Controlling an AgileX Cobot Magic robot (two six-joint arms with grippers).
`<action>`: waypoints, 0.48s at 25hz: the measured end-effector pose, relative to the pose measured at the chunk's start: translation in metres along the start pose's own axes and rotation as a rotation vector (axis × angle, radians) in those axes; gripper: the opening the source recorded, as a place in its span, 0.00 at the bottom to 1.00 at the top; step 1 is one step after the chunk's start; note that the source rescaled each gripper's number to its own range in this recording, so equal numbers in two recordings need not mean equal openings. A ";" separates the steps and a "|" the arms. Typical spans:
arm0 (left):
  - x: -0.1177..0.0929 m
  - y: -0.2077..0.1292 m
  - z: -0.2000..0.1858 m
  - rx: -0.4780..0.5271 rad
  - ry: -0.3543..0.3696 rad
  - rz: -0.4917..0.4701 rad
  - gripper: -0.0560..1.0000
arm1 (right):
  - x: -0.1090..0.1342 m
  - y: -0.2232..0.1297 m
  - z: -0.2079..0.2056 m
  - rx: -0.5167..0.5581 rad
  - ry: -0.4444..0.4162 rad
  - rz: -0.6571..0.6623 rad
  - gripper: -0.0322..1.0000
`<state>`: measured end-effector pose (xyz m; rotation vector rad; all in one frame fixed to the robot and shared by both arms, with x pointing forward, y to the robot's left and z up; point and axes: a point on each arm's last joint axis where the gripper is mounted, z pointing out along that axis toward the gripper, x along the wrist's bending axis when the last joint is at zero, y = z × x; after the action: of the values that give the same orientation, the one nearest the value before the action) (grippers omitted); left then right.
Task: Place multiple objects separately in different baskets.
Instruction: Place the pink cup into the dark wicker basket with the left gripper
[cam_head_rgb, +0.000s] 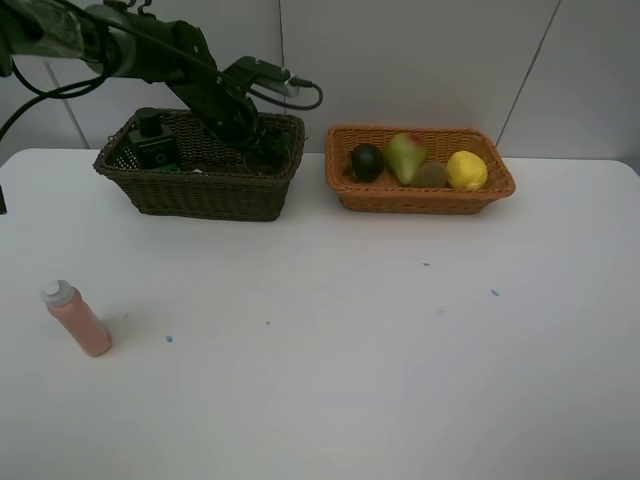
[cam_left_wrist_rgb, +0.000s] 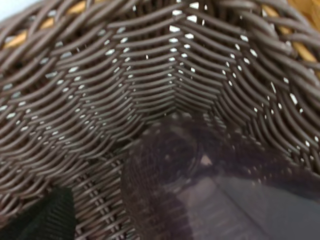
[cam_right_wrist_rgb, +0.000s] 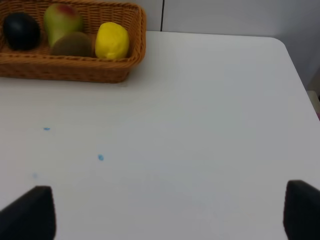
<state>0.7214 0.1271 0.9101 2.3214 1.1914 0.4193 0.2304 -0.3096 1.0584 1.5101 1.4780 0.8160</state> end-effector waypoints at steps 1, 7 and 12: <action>0.000 0.000 -0.001 0.000 -0.001 0.000 1.00 | 0.000 0.000 0.000 0.000 0.000 0.000 1.00; 0.000 0.011 -0.019 -0.034 0.006 0.003 1.00 | 0.000 0.000 0.000 0.000 0.000 0.000 1.00; -0.004 0.024 -0.063 -0.014 -0.023 0.016 1.00 | 0.000 0.000 0.000 0.000 0.000 0.000 1.00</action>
<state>0.7048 0.1303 0.9756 2.3194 1.1564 0.4043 0.2304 -0.3096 1.0584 1.5101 1.4780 0.8160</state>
